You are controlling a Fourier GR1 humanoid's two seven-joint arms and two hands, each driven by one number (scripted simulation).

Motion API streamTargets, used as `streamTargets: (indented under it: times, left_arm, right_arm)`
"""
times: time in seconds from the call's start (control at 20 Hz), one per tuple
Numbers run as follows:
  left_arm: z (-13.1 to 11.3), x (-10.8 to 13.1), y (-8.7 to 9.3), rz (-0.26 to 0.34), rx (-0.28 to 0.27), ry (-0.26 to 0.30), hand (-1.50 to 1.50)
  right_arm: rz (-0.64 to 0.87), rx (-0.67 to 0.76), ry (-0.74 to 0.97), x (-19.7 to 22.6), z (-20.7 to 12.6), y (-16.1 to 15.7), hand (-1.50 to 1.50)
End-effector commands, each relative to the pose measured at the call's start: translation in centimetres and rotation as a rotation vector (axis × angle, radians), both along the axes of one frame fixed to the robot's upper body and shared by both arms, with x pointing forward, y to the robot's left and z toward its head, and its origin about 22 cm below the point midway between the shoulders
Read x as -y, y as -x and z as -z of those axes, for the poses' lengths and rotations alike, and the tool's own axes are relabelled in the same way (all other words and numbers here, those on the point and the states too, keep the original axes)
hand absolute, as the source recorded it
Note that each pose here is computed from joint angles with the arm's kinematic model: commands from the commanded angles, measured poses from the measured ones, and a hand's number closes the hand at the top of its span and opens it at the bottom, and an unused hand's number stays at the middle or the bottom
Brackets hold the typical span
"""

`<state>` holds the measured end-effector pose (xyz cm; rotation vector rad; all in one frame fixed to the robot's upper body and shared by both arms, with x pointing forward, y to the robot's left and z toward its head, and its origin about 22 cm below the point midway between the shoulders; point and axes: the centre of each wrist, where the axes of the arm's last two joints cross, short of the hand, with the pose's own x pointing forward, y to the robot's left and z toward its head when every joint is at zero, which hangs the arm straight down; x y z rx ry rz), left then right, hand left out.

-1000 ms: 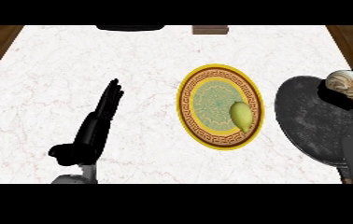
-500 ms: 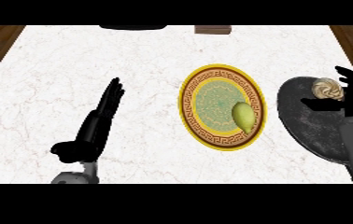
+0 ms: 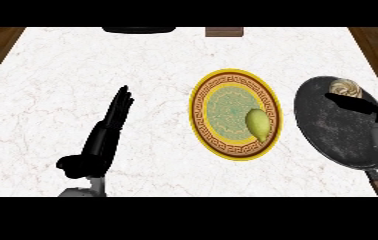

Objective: Pick the cupcake from the plate and place it in the pan

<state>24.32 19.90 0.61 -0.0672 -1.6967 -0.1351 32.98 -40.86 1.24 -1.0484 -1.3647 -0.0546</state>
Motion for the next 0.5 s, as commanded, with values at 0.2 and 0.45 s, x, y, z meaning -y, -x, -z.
streamTargets:
  times: [0.2, 0.45]
  left_arm:
    - [0.2, -1.1, 0.1, -0.008, -0.019, 0.003, 0.00]
    - [-1.2, -2.8, -0.5, -0.039, -0.001, -0.006, 0.00]
  right_arm:
    - [-0.043, 0.155, -0.184, 3.5, -1.8, 5.0, -1.50]
    - [-0.189, 0.187, -0.331, 4.4, -0.9, 10.0, -1.50]
